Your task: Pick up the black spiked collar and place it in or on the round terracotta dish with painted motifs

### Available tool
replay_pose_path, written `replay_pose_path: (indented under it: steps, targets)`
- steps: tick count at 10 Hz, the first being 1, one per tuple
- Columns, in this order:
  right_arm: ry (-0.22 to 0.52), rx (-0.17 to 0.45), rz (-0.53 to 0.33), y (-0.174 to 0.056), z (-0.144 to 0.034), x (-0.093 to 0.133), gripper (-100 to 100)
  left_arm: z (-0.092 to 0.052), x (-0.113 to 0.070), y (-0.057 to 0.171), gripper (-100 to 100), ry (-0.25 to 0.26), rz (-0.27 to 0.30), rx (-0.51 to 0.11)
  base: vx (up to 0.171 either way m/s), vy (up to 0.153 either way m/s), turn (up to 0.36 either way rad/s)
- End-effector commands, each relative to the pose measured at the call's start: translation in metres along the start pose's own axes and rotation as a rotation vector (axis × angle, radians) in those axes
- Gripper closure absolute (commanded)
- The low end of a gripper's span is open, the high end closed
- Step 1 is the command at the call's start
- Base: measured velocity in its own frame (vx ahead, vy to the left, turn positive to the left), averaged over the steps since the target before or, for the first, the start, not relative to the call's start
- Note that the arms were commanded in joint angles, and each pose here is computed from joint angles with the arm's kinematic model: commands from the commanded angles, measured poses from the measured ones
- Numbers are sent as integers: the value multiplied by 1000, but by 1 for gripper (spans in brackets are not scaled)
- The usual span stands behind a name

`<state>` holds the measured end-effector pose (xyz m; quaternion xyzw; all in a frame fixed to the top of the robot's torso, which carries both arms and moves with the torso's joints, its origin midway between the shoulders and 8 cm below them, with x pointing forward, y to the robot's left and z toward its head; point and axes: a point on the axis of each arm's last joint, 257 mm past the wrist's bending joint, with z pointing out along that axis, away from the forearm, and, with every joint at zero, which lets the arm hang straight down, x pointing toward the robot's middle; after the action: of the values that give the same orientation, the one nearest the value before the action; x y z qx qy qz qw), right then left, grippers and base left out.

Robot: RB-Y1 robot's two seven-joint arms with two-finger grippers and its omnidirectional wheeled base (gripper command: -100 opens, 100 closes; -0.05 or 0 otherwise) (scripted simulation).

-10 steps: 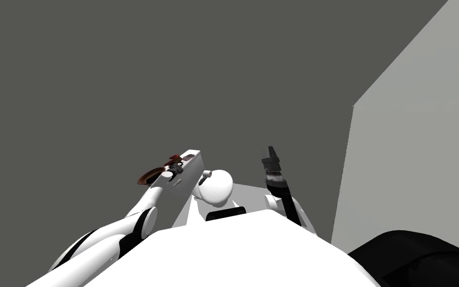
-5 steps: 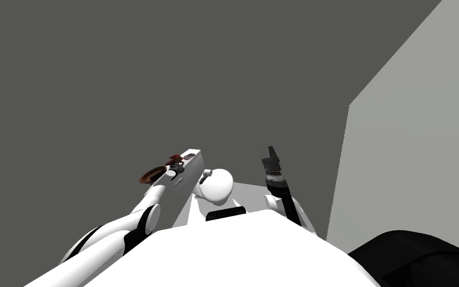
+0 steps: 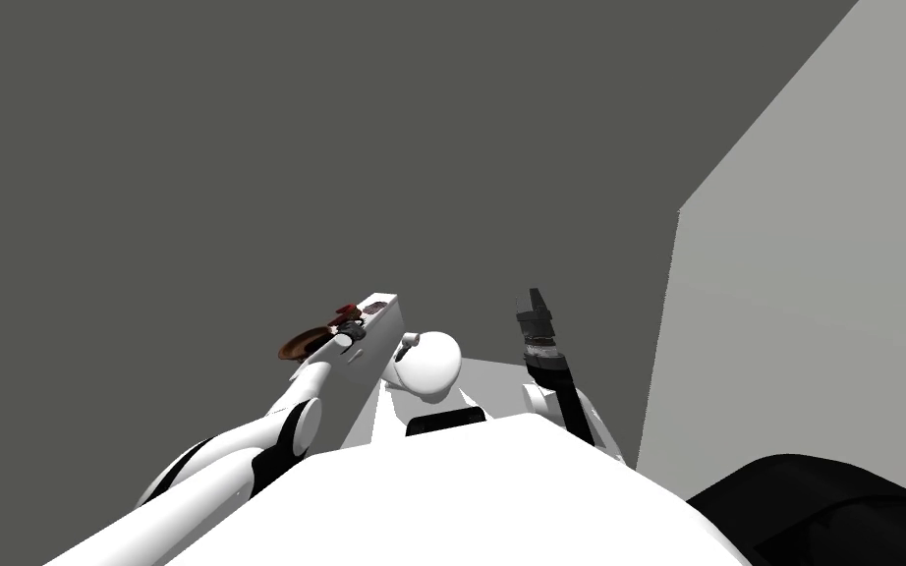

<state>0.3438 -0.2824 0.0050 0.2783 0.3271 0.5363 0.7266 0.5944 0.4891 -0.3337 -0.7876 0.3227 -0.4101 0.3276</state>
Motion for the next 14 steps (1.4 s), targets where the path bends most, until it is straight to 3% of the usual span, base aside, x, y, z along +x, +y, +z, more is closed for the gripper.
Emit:
replay_pose_path:
  steps: [1,4,5,7,8,11,12,14]
  targets:
    - [0,0,0,0,0,0,0,3,11,2,100,2,-20,4,-46,34,-28]
    - [0,0,0,0,0,0,0,3,7,2,100,-12,5,4,-26,26,-20]
    - [0,0,0,0,0,0,0,6,19,4,100,-6,-21,7,-45,35,-32]
    - [0,0,0,0,0,0,0,6,16,4,100,-18,2,9,-37,37,-31]
    - [0,0,0,0,0,0,0,9,29,7,100,-9,-21,12,-37,52,-28]
    - [0,0,0,0,0,0,0,9,26,6,100,-22,0,14,-29,23,-15]
    - [0,0,0,0,0,0,0,11,39,8,100,-12,-24,17,-35,33,-33]
    - [0,0,0,0,0,0,0,11,37,8,100,-21,-11,19,-39,31,-31]
